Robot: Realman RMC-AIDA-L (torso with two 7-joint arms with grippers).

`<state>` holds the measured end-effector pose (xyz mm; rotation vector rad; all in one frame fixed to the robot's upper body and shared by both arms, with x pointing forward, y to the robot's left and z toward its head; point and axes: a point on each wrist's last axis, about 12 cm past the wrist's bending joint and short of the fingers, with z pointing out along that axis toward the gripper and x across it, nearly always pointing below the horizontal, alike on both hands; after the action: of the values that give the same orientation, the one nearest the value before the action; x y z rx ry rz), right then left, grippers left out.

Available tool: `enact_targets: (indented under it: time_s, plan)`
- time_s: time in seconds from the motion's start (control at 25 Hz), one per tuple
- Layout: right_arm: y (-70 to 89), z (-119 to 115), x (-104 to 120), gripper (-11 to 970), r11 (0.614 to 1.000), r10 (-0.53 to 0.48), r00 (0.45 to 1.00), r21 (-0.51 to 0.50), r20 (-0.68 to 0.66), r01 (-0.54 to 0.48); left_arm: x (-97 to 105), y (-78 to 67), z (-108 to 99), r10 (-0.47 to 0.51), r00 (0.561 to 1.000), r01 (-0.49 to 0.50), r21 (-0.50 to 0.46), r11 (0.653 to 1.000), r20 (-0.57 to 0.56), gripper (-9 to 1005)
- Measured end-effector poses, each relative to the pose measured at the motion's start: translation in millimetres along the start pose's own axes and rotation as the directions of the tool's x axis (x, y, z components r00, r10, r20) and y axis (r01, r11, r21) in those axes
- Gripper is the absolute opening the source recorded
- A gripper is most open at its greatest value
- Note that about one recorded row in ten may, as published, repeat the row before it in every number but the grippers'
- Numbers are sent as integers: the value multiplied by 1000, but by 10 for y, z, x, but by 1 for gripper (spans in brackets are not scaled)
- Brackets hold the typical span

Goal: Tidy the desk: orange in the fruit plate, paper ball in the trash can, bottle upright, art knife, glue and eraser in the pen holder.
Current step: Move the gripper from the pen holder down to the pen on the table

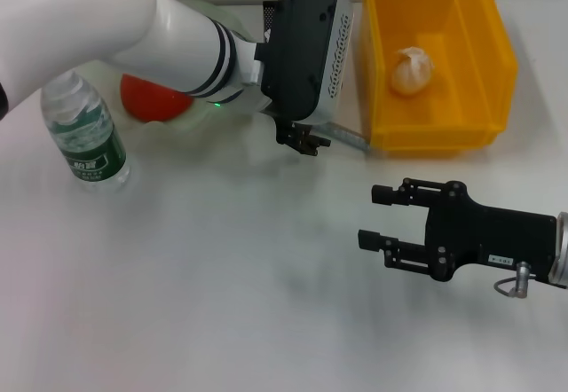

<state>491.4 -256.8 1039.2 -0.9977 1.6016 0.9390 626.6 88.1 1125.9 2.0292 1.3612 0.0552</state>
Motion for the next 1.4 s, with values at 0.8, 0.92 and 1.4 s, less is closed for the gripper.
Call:
enact_targets:
  time_s: [0.8, 0.92, 1.4]
  plan:
    - [15, 0, 19, 629, 1000, 12, 1000, 1, 1, -12, 24, -204, -109, -26, 997, 33, -95, 995, 79, 801]
    - [15, -1, 20, 629, 1000, 12, 1000, 1, 1, -12, 67, -267, -117, -41, 994, 53, -122, 991, 104, 801]
    - [14, 2, 18, 629, 1000, 11, 1000, 0, 2, -11, 140, -529, -131, -25, 982, 75, -267, 961, 185, 802]
